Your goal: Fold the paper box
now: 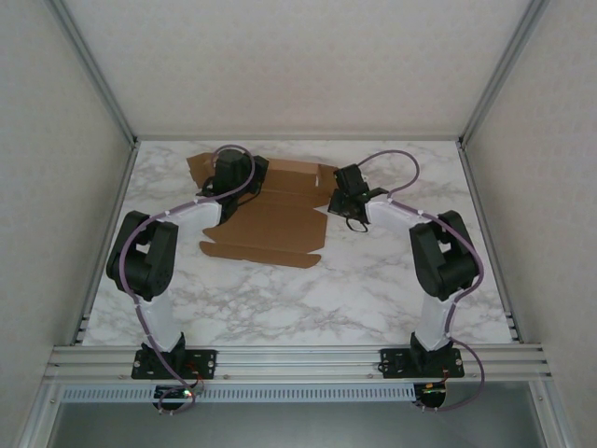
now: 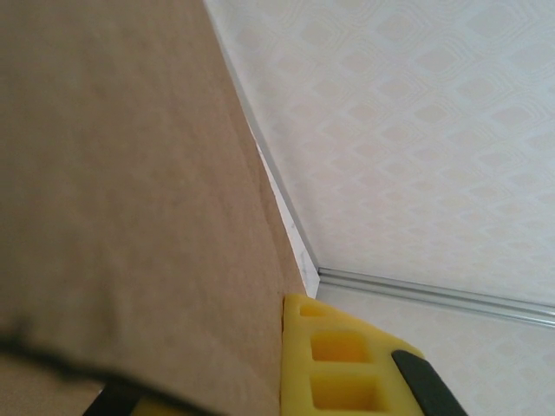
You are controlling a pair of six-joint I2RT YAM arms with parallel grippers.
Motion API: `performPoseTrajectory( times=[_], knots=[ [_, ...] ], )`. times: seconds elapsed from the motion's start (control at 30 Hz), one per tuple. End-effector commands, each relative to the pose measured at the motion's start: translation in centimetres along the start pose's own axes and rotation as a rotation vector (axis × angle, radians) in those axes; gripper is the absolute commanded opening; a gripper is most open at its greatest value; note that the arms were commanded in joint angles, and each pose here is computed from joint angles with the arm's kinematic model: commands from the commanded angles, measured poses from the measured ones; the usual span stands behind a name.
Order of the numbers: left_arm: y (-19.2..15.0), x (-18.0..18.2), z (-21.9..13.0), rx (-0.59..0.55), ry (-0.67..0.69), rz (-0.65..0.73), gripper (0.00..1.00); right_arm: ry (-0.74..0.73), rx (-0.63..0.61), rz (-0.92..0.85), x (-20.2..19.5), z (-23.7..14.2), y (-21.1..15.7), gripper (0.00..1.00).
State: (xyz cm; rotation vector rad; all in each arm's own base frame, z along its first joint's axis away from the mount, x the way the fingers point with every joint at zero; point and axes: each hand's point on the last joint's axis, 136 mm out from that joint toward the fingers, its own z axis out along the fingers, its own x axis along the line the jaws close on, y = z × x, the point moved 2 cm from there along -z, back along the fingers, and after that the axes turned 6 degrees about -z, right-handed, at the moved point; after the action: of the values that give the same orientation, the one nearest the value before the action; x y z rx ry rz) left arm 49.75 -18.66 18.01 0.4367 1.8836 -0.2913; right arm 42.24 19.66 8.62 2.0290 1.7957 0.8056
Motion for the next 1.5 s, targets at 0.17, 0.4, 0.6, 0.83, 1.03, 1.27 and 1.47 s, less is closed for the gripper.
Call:
performPoseTrajectory(
  times=[0.17, 0.4, 0.6, 0.83, 1.03, 1.27, 1.47],
  knots=[
    [-0.7, 4.4, -0.3, -0.006, 0.156, -0.008, 0.00, -0.010, -0.110, 0.017, 1.0, 3.2, 0.4, 0.00],
    [-0.7, 4.3, -0.4, -0.015, 0.167, -0.019, 0.00, -0.011, -0.192, 0.010, 0.3, 2.1, 0.7, 0.00],
    [-0.6, 4.5, -0.6, -0.053, 0.179, -0.047, 0.00, 0.067, -0.310, 0.080, -1.6, -2.1, 2.2, 0.00],
    [-1.0, 4.7, -0.3, -0.090, 0.181, -0.092, 0.00, 0.260, -0.302, 0.431, -1.2, -1.4, -1.5, 0.00],
    [-1.5, 4.8, 0.1, -0.086, 0.190, -0.099, 0.00, 0.207, -0.322, 0.502, -1.6, 1.2, -1.9, 0.00],
    [-1.6, 4.8, 0.2, -0.082, 0.194, -0.101, 0.00, 0.210, -0.328, 0.529, -1.1, 4.0, -0.6, 0.00],
    [-1.6, 4.8, 0.3, -0.079, 0.195, -0.099, 0.00, 0.224, -0.320, 0.529, -0.4, 5.5, 0.9, 0.00]
  ],
)
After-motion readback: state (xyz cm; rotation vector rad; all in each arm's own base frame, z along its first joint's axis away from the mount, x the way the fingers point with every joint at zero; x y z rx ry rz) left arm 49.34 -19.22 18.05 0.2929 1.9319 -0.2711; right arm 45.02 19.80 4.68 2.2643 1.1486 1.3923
